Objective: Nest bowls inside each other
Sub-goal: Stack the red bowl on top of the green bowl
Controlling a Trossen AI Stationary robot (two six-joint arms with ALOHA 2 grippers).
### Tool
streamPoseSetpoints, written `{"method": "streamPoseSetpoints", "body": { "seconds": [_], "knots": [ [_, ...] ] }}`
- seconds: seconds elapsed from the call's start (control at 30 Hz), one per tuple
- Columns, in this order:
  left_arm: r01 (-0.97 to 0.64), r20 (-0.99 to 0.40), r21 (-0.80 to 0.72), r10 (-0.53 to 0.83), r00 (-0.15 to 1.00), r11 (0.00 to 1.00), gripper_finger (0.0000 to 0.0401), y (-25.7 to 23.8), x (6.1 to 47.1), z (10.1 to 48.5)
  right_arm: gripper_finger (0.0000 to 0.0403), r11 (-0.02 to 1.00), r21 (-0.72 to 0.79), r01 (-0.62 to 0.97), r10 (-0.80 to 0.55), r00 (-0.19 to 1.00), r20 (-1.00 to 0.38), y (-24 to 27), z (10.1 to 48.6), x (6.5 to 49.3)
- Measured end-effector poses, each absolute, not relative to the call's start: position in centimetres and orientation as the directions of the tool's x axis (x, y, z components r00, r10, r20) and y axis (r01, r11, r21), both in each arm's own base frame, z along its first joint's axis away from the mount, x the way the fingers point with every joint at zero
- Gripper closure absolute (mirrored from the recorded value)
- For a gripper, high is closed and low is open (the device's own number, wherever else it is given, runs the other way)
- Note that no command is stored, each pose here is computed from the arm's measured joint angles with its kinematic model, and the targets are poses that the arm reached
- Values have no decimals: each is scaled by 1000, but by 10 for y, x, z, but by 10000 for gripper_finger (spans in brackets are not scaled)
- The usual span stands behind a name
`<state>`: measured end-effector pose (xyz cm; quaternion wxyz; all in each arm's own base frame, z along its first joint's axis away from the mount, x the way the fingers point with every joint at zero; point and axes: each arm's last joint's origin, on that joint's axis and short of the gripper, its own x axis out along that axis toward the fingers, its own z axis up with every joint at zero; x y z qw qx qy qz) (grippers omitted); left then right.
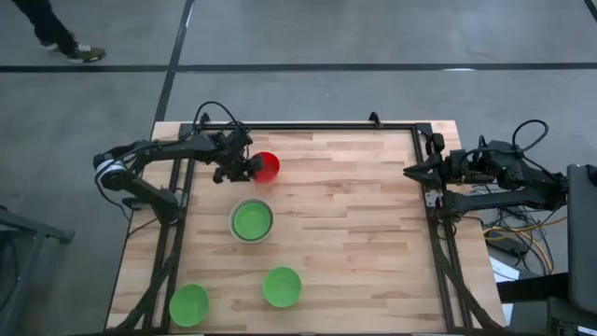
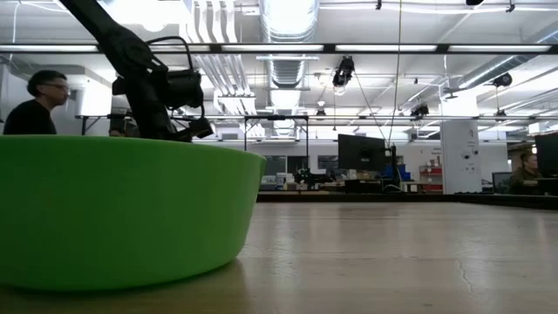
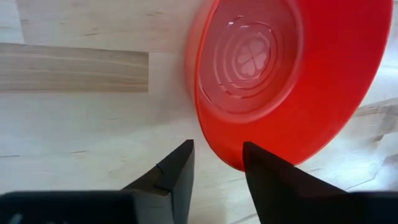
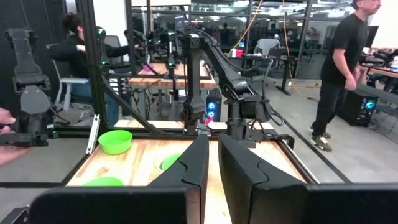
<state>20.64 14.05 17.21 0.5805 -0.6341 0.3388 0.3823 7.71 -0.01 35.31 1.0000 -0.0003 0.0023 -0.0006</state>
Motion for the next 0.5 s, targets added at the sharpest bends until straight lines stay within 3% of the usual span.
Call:
{"method": "streamPoseSetpoints", "body": {
  "seconds": [0.5],
  "knots": [
    [-871,-876,-481,18,482,-95,341,141,207,172,369,1000,-1,1,-1,1000,-4,0,353,77]
  ]
}}
